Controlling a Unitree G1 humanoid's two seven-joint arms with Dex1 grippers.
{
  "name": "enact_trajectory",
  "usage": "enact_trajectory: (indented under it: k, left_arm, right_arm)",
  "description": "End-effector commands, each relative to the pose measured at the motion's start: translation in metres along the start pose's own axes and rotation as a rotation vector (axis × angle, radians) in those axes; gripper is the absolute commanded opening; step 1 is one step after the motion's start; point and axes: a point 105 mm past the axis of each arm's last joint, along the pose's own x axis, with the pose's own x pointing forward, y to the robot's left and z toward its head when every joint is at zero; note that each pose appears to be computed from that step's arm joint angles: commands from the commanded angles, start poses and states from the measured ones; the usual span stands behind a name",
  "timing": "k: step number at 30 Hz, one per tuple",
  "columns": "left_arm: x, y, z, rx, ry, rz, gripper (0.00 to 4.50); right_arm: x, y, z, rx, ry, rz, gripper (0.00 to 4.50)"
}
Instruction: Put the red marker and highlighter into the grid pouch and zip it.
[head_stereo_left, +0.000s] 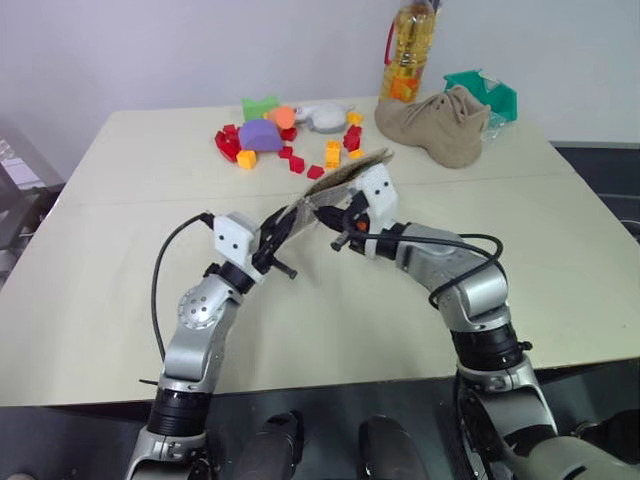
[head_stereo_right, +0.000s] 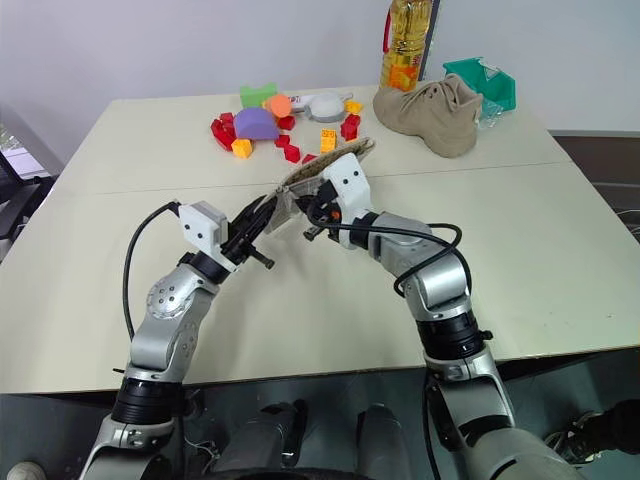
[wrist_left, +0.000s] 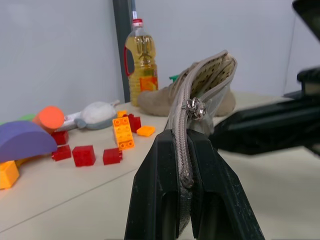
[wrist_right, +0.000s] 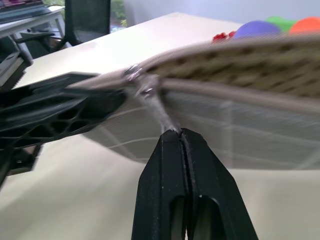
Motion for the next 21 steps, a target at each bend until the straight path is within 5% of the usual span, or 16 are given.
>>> enact_trajectory:
  k: [1,7,11,15,19,20,21]
  left_arm:
    - [-0.006,0.005,0.011,0.068,-0.027,-0.013,0.00]
    - [-0.024,0.017,-0.001,0.151,0.056,-0.044,0.00]
    - [-0.032,0.019,-0.008,0.166,0.091,-0.059,0.00]
    - [-0.042,0.026,-0.017,0.119,0.149,-0.041,1.64]
    - [-0.060,0.038,-0.025,0.107,0.213,0.020,3.65]
    - [-0.064,0.040,-0.026,0.103,0.227,0.034,4.28]
    - [-0.073,0.046,-0.029,0.100,0.251,0.064,4.44]
  right_arm:
    - [-0.015,-0.031,0.023,-0.066,-0.057,-0.113,0.03]
    - [-0.057,-0.101,0.033,-0.138,-0.032,-0.376,0.03]
    - [-0.070,-0.117,0.024,-0.136,0.015,-0.425,0.03]
    - [-0.077,-0.091,-0.006,-0.132,0.129,-0.239,1.38]
    - [-0.094,-0.074,-0.028,-0.139,0.181,-0.134,3.45]
    - [-0.097,-0.072,-0.031,-0.139,0.184,-0.125,3.51]
    - [-0.103,-0.073,-0.038,-0.145,0.204,-0.121,3.51]
